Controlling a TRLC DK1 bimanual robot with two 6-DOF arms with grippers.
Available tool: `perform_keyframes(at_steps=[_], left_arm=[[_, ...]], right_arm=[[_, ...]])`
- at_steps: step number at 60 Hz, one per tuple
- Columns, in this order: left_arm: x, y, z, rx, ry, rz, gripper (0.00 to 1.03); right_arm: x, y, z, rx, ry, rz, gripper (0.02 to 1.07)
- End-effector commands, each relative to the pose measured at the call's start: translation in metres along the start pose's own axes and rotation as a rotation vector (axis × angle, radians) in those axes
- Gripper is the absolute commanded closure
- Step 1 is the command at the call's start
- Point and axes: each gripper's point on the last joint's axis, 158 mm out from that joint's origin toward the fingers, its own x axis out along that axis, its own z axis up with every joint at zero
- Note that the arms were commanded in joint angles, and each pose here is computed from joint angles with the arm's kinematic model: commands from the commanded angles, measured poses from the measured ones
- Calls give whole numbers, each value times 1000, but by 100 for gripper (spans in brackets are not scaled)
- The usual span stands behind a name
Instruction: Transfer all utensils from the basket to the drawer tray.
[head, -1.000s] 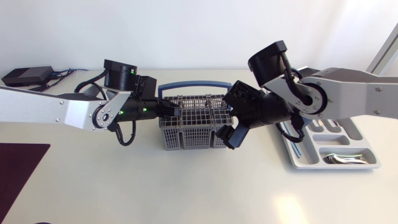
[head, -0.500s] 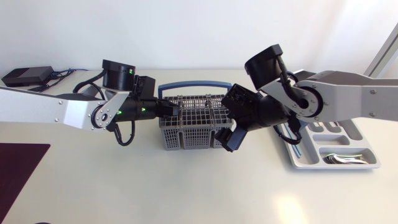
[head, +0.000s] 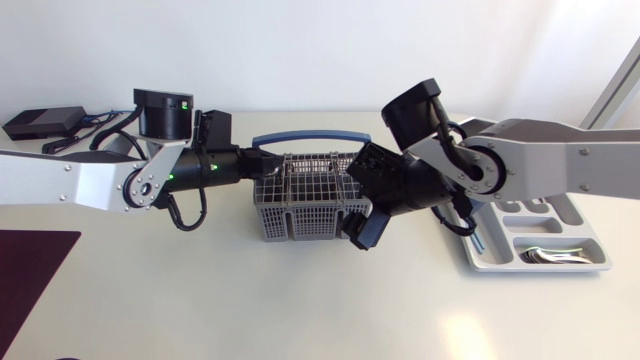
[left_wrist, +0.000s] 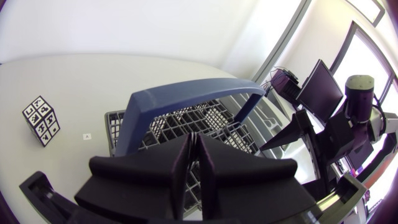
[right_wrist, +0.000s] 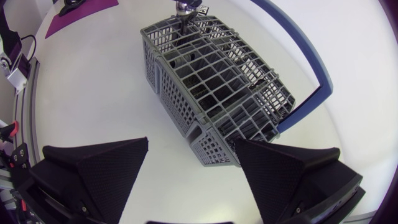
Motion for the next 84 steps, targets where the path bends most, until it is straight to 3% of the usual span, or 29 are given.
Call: perform_keyframes(at_steps=[1,51,84], left_arm=[[-9,-1,3,-38,-24,-11,100],[-48,-40,64,-17,-191,-84,100],[-54,-45,62,-12,-198,-93,100]], right_arm=[[8,5,-6,12,22,9,7],[12,12,-4,-4,30,17,7],[14,10,36,8,-84,-7,7]])
